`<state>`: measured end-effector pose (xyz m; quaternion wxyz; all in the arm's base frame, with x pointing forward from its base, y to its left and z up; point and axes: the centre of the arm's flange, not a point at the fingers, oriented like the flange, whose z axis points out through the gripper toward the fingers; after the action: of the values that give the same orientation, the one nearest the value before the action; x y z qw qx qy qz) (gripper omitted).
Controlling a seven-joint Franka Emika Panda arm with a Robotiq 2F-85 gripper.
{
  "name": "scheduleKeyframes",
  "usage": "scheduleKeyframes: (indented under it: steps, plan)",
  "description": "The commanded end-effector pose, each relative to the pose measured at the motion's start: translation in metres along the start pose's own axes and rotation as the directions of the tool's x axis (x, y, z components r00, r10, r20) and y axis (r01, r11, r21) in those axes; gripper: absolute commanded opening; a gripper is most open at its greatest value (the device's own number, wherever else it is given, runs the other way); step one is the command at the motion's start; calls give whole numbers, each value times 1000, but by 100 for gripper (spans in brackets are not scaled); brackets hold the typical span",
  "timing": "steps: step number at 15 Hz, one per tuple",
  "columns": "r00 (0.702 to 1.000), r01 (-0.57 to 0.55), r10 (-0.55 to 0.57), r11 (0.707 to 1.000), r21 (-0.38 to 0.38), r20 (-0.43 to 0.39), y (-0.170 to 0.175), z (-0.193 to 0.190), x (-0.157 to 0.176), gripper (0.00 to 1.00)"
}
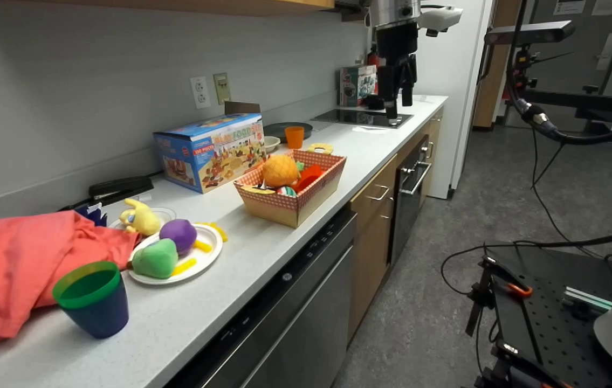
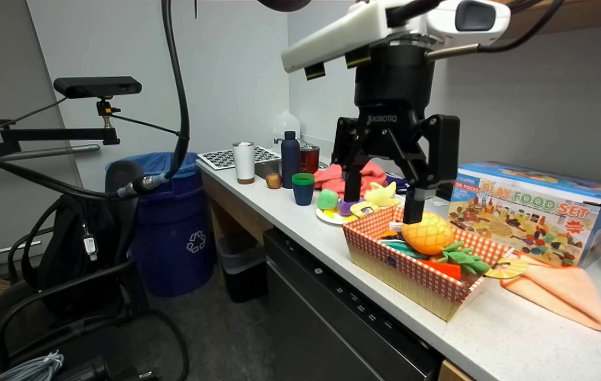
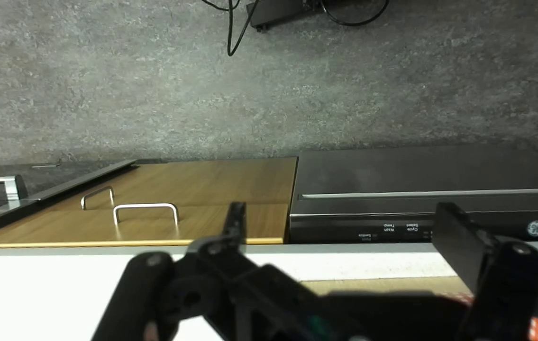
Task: Remove the toy pineapple from the fruit box and put it on the counter
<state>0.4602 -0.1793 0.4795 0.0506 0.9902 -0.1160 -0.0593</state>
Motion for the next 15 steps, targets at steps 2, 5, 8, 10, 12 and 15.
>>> scheduleKeyframes:
  steps: [2, 5, 8, 10, 12, 15]
  plan:
    - [1000, 5, -5, 1000, 16, 12, -7, 1, 11, 100]
    - [1000, 9, -10, 999, 33, 19, -20, 0, 29, 100]
    - [1000, 14, -15, 999, 46, 11, -38, -6, 53, 100]
    - [1000, 16, -16, 999, 49, 8, -45, -10, 70, 100]
    - [1000, 18, -17, 998, 56, -16, -50, -13, 91, 100]
    - [999, 13, -10, 998, 65, -46, -50, -14, 123, 100]
